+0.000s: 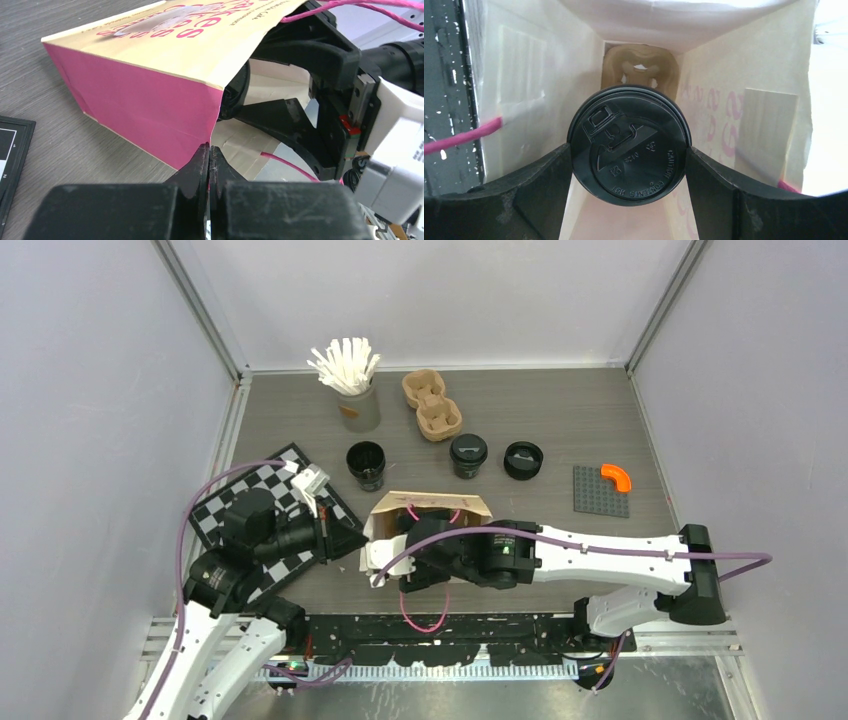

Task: Pack the takeout coffee

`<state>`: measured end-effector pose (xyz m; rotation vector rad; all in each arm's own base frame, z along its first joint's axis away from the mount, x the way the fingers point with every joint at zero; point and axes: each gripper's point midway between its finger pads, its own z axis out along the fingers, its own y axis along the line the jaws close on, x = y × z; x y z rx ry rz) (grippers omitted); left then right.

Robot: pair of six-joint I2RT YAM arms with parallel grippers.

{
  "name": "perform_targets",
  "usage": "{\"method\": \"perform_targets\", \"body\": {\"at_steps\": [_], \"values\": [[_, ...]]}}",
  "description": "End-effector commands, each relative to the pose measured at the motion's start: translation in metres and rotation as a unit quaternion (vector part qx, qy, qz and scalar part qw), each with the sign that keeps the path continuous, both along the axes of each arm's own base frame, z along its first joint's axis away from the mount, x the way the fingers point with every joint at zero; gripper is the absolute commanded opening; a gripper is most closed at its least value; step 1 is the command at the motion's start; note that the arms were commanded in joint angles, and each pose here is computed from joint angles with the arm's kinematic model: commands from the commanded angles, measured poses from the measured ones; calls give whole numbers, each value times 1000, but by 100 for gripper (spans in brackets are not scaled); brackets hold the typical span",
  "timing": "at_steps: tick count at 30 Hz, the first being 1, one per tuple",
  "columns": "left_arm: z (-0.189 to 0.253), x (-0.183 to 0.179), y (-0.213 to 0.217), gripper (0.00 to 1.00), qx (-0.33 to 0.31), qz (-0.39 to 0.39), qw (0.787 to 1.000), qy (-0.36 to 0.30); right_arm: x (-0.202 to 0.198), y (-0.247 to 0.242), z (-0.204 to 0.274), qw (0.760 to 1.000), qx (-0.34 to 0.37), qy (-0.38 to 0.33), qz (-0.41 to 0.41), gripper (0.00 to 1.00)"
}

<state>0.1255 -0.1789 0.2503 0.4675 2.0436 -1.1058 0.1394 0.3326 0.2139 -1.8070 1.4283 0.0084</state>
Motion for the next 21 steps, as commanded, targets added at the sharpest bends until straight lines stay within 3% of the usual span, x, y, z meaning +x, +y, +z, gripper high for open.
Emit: {"method": "perform_targets", "body": {"at_steps": [1,13,16,21], "values": [[11,-3,-4,0,-17,-21,999,-32,11,20,22,999,41,-20,23,71],[4,-5,2,0,-10,-2,1000,-24,29,15,-4,997,7,-36,64,71],[2,0,6,12,-2,26,1000,-8,28,17,-6,997,18,-33,67,71],[-1,3,9,25,1,45,999,7,27,18,-11,997,22,-35,70,71]]}}
